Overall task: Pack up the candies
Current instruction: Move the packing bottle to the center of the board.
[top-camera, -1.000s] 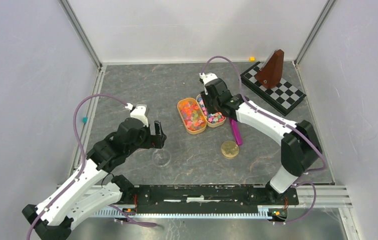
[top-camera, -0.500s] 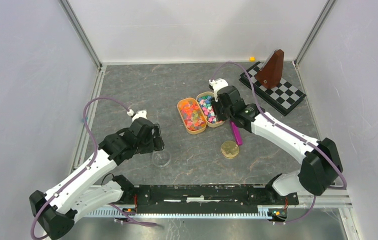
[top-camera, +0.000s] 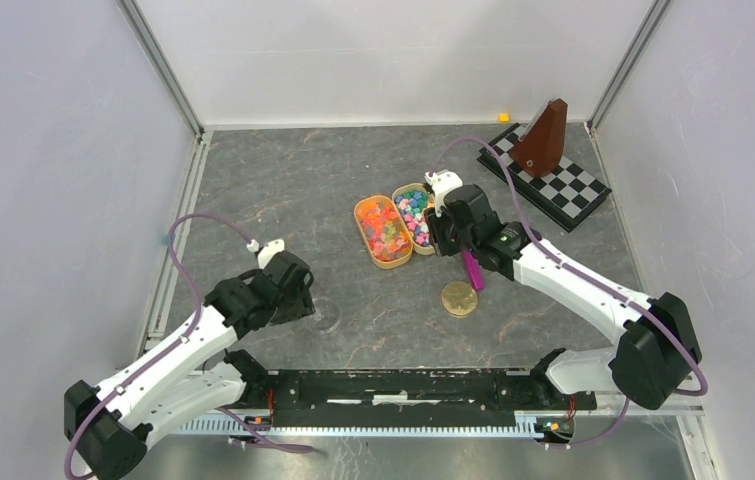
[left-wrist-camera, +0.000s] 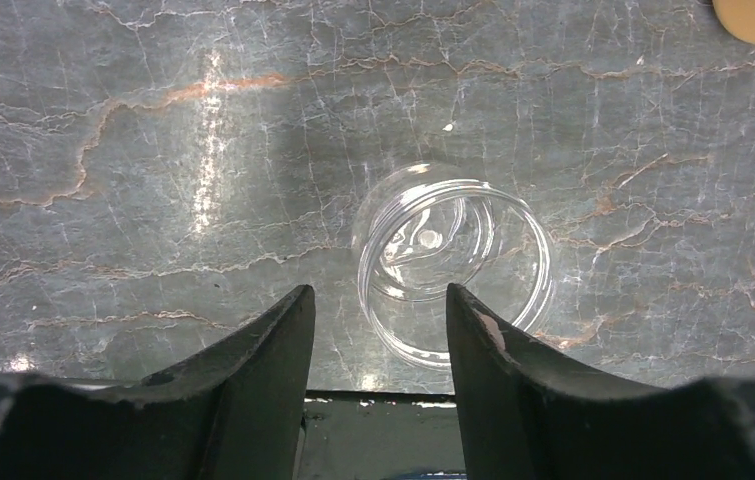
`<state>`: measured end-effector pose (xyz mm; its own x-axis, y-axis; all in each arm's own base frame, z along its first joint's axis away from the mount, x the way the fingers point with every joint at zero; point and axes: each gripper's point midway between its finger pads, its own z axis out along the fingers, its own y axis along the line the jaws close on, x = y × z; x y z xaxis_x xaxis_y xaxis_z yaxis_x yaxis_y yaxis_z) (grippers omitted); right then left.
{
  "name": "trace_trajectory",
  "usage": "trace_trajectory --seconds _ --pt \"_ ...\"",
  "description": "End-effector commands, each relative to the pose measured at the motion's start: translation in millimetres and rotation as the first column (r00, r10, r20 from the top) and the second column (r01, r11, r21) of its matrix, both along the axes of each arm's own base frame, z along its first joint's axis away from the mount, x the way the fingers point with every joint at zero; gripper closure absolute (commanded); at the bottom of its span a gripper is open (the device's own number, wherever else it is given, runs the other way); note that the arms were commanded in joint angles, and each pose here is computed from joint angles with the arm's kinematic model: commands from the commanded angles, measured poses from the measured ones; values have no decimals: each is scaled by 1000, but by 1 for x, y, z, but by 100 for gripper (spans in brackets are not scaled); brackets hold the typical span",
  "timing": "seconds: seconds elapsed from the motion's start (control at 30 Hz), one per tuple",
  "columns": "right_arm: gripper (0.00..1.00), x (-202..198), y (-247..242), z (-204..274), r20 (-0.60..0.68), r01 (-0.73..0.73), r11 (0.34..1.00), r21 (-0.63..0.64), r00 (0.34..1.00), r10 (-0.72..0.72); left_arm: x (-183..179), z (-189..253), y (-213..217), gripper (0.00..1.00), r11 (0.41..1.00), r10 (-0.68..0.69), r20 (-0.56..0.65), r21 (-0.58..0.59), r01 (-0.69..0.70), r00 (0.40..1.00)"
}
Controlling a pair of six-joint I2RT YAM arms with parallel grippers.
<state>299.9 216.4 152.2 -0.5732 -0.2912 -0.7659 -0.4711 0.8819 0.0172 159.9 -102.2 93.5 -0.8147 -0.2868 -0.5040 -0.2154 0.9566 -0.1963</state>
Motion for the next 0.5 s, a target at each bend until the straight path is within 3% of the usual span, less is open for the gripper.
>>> trace_trajectory --seconds 0.0,0.47 --pt "63 0 6 14 37 -9 998 59 999 7 3 -4 -4 43 999 29 2 -24 -29 1000" --pt "63 1 7 7 17 -5 999 43 1000 5 5 -26 -11 57 999 -23 -74 27 25 997"
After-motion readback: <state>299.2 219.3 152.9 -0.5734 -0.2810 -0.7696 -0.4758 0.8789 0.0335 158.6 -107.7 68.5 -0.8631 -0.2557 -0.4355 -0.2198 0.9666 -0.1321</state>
